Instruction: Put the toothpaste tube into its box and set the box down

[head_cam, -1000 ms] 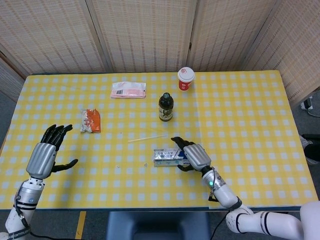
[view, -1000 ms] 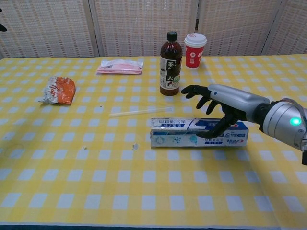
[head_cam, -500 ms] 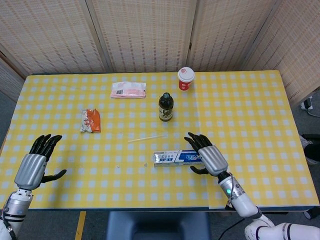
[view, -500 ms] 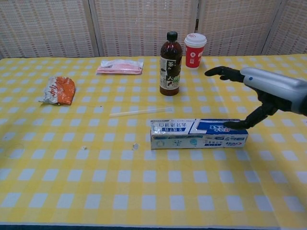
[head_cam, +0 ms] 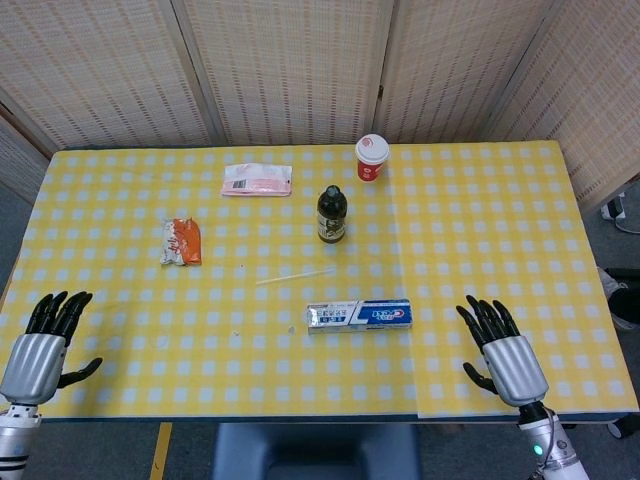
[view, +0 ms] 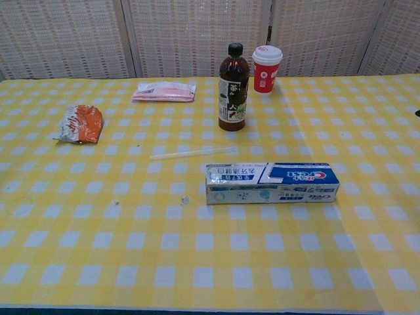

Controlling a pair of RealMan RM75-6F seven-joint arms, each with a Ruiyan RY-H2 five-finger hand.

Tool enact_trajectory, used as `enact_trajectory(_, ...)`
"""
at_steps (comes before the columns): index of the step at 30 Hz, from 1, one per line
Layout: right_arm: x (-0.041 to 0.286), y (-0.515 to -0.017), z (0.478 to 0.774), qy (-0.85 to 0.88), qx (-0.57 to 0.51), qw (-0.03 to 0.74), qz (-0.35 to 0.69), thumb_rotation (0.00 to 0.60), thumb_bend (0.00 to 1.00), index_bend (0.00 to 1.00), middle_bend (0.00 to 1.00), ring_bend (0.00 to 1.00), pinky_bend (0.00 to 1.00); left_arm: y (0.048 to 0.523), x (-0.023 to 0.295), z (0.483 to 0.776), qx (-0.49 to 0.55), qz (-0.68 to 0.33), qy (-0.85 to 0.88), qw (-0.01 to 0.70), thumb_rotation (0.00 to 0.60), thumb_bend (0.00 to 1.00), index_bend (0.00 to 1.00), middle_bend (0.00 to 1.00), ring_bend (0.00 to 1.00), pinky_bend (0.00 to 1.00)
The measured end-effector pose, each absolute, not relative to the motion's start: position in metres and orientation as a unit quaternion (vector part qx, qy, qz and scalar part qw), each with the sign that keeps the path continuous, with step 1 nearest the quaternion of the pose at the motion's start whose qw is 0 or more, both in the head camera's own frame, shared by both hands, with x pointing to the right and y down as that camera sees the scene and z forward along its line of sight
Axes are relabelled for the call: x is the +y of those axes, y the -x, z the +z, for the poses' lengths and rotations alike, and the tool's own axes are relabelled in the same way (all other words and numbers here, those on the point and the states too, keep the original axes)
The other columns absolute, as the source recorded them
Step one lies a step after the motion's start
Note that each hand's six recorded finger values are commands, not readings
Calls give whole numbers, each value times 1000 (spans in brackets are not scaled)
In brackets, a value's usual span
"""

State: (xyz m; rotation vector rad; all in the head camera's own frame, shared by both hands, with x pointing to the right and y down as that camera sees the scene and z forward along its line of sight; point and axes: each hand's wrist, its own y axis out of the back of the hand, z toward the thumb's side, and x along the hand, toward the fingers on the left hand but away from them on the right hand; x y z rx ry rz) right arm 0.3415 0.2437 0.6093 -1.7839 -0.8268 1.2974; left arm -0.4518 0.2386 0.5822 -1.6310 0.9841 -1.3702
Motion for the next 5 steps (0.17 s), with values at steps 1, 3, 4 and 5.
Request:
enact_trajectory(1, 244, -341, 608, 700, -325, 384, 506, 600, 302, 0, 0, 0, 0, 451, 240, 581, 387, -535, 644, 388, 600, 197, 78, 124, 24, 0)
enact_trajectory(3, 245, -342, 607, 702, -321, 385, 506, 600, 302, 0, 0, 0, 0, 449, 242, 577, 384, -530, 648, 390, 600, 197, 78, 124, 24, 0)
enact_trajectory(4, 245, -342, 608, 703, -319, 384, 507, 600, 302, 0, 0, 0, 0, 449, 243, 577, 383, -530, 648, 390, 600, 197, 78, 124, 24, 0)
enact_trajectory(5, 245, -343, 608, 704, -317, 382, 509, 600, 302, 0, 0, 0, 0, 449, 244, 576, 382, -530, 649, 390, 600, 197, 78, 124, 24, 0)
